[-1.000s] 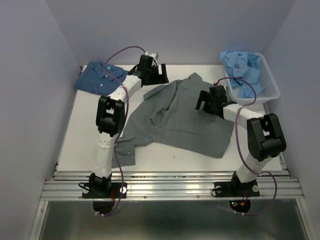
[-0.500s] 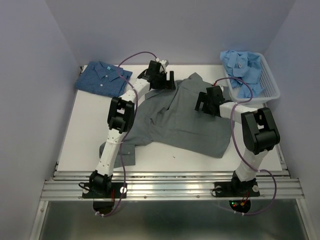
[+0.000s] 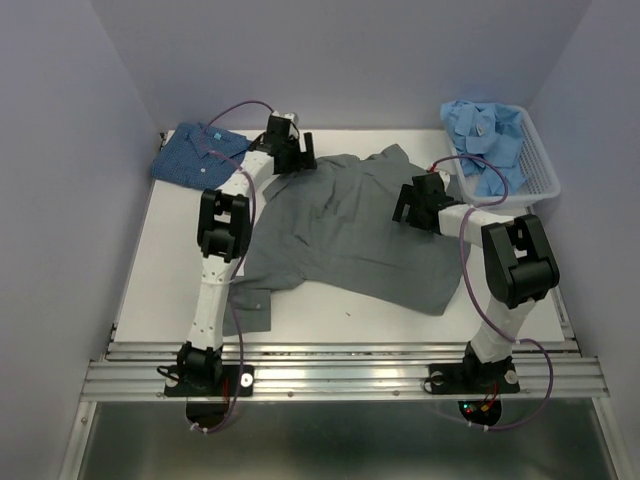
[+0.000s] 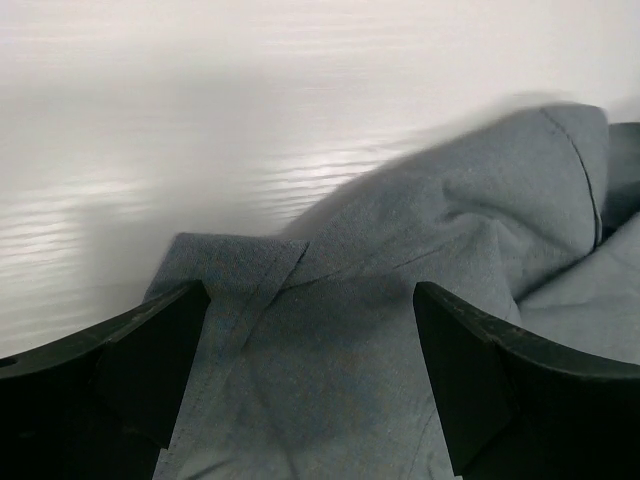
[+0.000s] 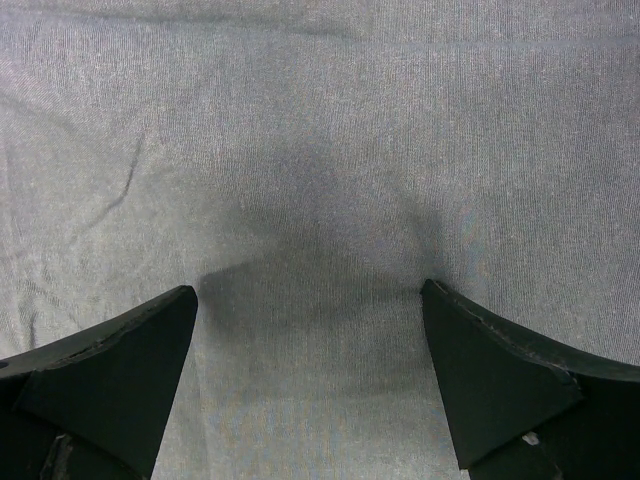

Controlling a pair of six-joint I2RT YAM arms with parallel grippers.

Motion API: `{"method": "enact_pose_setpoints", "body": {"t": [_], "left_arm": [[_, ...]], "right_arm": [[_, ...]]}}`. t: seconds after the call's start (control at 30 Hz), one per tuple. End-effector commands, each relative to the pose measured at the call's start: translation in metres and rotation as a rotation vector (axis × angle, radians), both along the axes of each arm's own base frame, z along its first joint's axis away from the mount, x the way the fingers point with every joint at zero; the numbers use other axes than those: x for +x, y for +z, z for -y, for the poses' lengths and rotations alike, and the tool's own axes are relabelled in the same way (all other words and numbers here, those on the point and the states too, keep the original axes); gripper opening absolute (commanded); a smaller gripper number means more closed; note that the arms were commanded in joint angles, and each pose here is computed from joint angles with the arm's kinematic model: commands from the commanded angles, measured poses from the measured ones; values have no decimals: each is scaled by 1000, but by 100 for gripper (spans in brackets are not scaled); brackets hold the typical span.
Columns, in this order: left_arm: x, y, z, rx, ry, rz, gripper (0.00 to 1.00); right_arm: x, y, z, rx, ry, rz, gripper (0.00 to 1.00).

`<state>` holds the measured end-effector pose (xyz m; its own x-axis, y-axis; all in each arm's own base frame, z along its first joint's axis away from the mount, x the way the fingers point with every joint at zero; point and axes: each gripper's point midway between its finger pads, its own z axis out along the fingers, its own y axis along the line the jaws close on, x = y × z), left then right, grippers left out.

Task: Fold and stack the long sleeve shirts
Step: Flatten the shirt out

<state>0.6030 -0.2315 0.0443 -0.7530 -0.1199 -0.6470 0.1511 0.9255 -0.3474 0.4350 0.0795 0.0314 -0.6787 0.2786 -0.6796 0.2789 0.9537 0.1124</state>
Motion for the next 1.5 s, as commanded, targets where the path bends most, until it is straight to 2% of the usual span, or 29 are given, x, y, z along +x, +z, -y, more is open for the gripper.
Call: {"method": "enact_pose_setpoints", "body": {"t": [0.0, 0.17, 0.23, 0.3, 0.43, 0.6, 0.8, 0.97, 1.1, 1.3, 1.47], "left_arm": [[-30, -33, -56, 73, 130, -191, 99], [-35, -23, -74, 120, 242, -223, 99], [-37, -16, -113, 242, 404, -220, 99], [-44, -16, -140, 270, 468, -237, 99], [-52, -23, -161, 224, 495, -271, 99], [-68, -24, -167, 238, 528, -302, 99], [-82, 18, -173, 208, 585, -228, 99], [-76, 60, -158, 199, 536, -139, 99], [-82, 86, -128, 200, 470, -82, 99], [-104, 73, -75, 133, 291, -100, 99], [-113, 43, -66, 128, 224, -159, 99]], "right_arm": [[-15, -10, 8, -19, -37, -42, 100], [-13, -9, 9, -32, -30, -42, 100], [-13, -8, 10, -40, -32, -42, 100], [-12, -8, 9, -40, -23, -43, 100], [-5, -11, 0, -19, 27, -54, 100], [15, 6, -17, 24, 101, -15, 100], [18, 44, -7, -23, 83, 61, 100], [11, 62, -7, -25, 117, 88, 100], [-3, 64, -7, 6, 97, 66, 100], [-41, 27, -2, 30, 45, -83, 100], [-53, 6, 6, 10, 0, -138, 100]]}}
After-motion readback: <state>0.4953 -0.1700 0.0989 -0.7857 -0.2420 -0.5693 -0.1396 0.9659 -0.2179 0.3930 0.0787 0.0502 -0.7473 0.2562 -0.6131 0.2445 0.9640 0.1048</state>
